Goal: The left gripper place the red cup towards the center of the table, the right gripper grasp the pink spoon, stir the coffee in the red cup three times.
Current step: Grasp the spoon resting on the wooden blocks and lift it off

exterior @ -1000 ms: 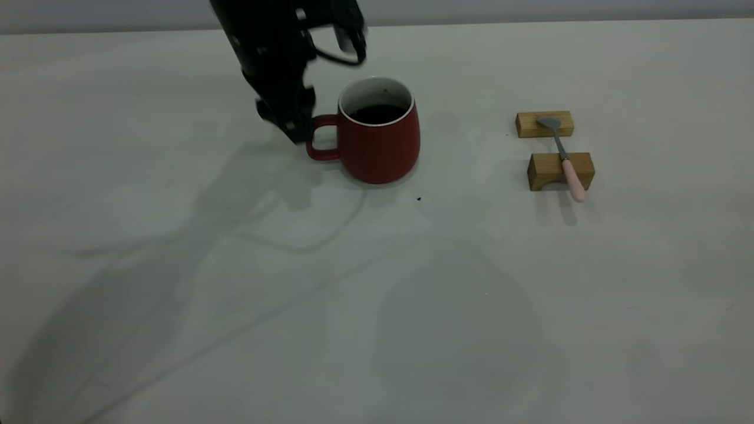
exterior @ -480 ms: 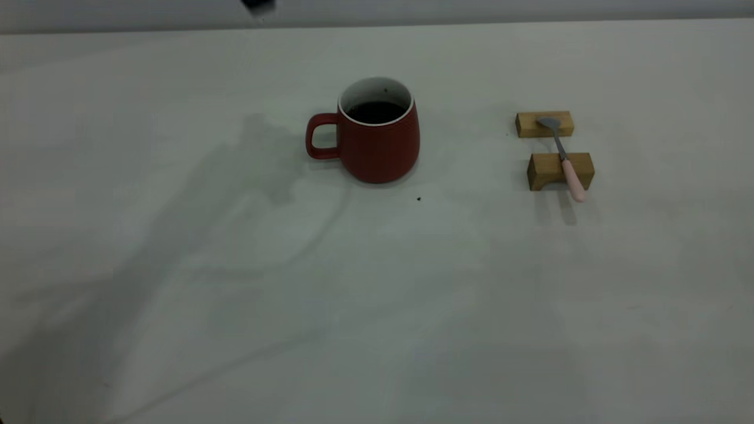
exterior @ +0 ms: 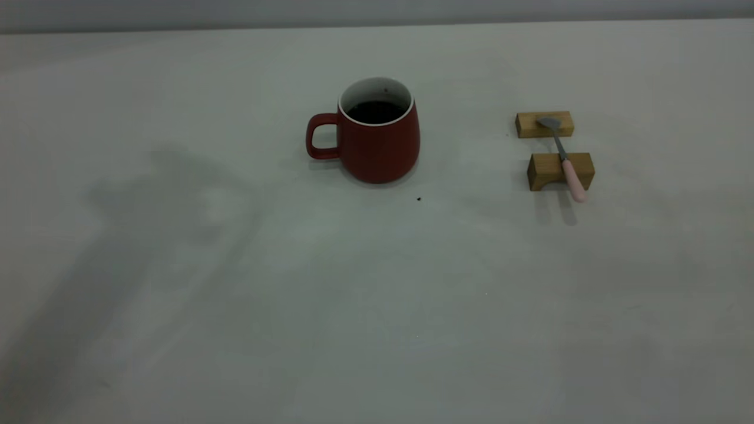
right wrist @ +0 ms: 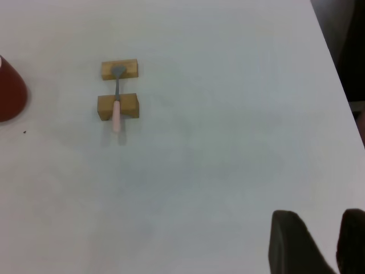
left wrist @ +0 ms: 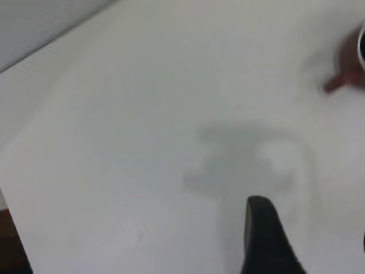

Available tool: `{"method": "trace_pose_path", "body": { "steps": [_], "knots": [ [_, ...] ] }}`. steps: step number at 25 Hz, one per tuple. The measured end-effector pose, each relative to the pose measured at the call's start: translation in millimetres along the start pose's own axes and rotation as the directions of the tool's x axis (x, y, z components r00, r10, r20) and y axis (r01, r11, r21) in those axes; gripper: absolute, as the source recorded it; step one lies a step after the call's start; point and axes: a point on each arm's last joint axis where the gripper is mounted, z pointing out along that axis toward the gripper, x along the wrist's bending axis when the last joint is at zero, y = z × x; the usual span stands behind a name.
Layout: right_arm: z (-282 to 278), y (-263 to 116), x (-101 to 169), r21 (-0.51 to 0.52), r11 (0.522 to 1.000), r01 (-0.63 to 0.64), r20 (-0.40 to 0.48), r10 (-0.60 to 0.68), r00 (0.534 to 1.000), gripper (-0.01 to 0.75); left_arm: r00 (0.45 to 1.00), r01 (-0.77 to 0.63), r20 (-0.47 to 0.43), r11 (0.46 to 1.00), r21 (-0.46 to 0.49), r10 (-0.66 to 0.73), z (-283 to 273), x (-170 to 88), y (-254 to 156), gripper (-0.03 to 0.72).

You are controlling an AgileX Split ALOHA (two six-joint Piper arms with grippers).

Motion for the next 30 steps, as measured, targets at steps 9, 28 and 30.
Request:
{"method": "trace_pose_path", "body": {
  "steps": [9, 28, 30],
  "knots": [
    [0.0, 0.0, 0.0, 0.0, 1.0, 0.0, 0.0, 0.0, 1.0, 0.238, 0.981, 0.193, 0.016, 0.981, 0.002, -0.193, -45.7, -2.9, -108.7, 0.478],
    [0.0, 0.0, 0.0, 0.0, 1.0, 0.0, 0.0, 0.0, 1.0, 0.238, 0.982, 0.104, 0.167, 0.992, -0.071, -0.091, -8.1, -46.7, -319.3, 0.478],
    [0.0, 0.0, 0.0, 0.0, 1.0, 0.0, 0.0, 0.0, 1.0, 0.238, 0.981, 0.101, 0.177, 0.988, -0.12, -0.079, -11.9, -47.5, -324.5, 0.478]
  ]
}}
